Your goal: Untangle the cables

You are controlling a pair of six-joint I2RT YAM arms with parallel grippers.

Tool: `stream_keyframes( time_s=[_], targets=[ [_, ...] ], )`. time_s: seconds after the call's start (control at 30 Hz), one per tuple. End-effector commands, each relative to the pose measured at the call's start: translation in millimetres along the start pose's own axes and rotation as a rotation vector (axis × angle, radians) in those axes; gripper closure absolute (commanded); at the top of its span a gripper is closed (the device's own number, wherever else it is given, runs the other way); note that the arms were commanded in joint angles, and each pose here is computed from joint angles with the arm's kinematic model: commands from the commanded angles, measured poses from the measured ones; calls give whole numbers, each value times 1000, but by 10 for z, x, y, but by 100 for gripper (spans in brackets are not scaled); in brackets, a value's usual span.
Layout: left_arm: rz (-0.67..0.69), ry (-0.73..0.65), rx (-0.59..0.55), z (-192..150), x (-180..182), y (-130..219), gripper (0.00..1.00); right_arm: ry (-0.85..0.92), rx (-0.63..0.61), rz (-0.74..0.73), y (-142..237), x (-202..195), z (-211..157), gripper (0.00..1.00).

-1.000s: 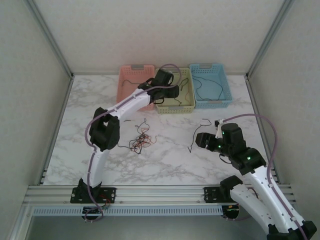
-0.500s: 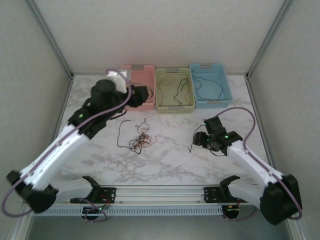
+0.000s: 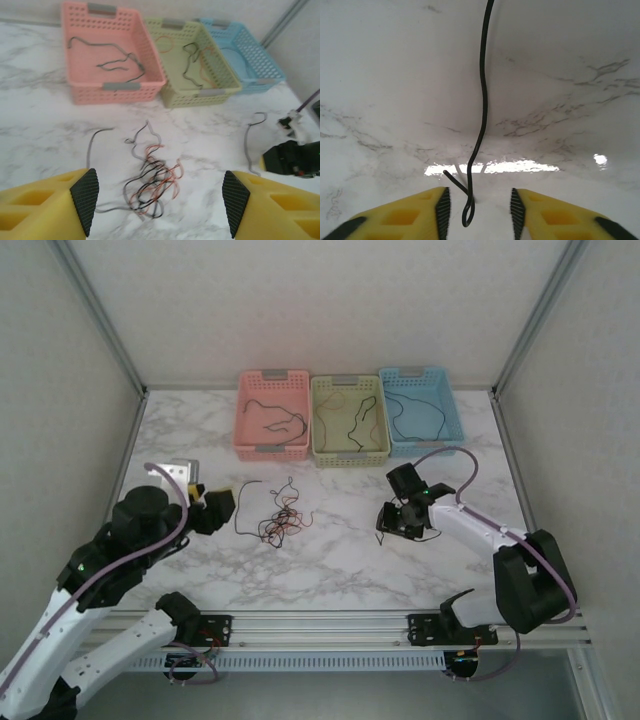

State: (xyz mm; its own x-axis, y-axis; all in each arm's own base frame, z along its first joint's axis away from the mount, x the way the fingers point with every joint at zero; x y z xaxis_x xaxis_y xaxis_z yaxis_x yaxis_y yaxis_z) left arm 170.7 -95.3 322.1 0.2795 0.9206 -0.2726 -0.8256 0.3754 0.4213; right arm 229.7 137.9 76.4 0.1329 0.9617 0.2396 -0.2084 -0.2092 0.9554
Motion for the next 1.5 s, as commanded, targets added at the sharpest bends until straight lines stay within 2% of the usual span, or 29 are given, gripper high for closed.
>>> stream_keyframes(
  time_s=[0.0, 0.37, 0.47, 0.63, 0.7, 0.83, 1.03, 1.23, 1.33, 1.47],
  targets=[
    [104, -43, 40, -163, 200, 35, 31, 8, 40, 11, -81, 56, -108, 66],
    [110, -55, 49, -198, 208, -11, 31, 20, 84, -39, -231, 37, -175, 71],
    [109, -53, 45, -197, 209, -7, 31, 19, 90, -39, -261, 31, -184, 76],
    [113, -56, 50, -205, 213, -16, 31, 13, 74, -35, -233, 34, -169, 92],
    [119, -54, 46, -203, 225, -8, 31, 16, 37, -37, -102, 40, -136, 99],
    [122, -53, 44, -207, 234, -3, 30, 43, -79, 0, 395, 110, -50, 100],
    [129, -54, 43, -208, 245, -7, 30, 173, -285, 214, 1078, 377, 81, 100],
    [135, -57, 48, -217, 252, -29, 30, 264, -362, 264, 1294, 767, 465, 100],
    [142, -58, 48, -223, 266, -31, 30, 263, -391, 235, 1207, 960, 785, 100],
    [154, -54, 43, -219, 291, -30, 30, 218, -341, 250, 953, 1300, 1284, 100]
  ],
)
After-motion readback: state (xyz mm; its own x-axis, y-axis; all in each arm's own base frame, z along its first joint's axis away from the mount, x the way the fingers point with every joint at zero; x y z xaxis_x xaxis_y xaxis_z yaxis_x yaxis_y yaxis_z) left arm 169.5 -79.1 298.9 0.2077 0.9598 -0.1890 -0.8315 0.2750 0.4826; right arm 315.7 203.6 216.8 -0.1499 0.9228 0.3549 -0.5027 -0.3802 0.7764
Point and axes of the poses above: each hand's point on the last joint's axis, 136 mm out from that joint toward the fingers, its own y axis back along the fingers, its own x axis along the line the jaws close on, z = x × y, the point moved 3 cm from there along y, back along the fingers, and after that the axes turned 1 degree about -y, right-handed, at the moved point
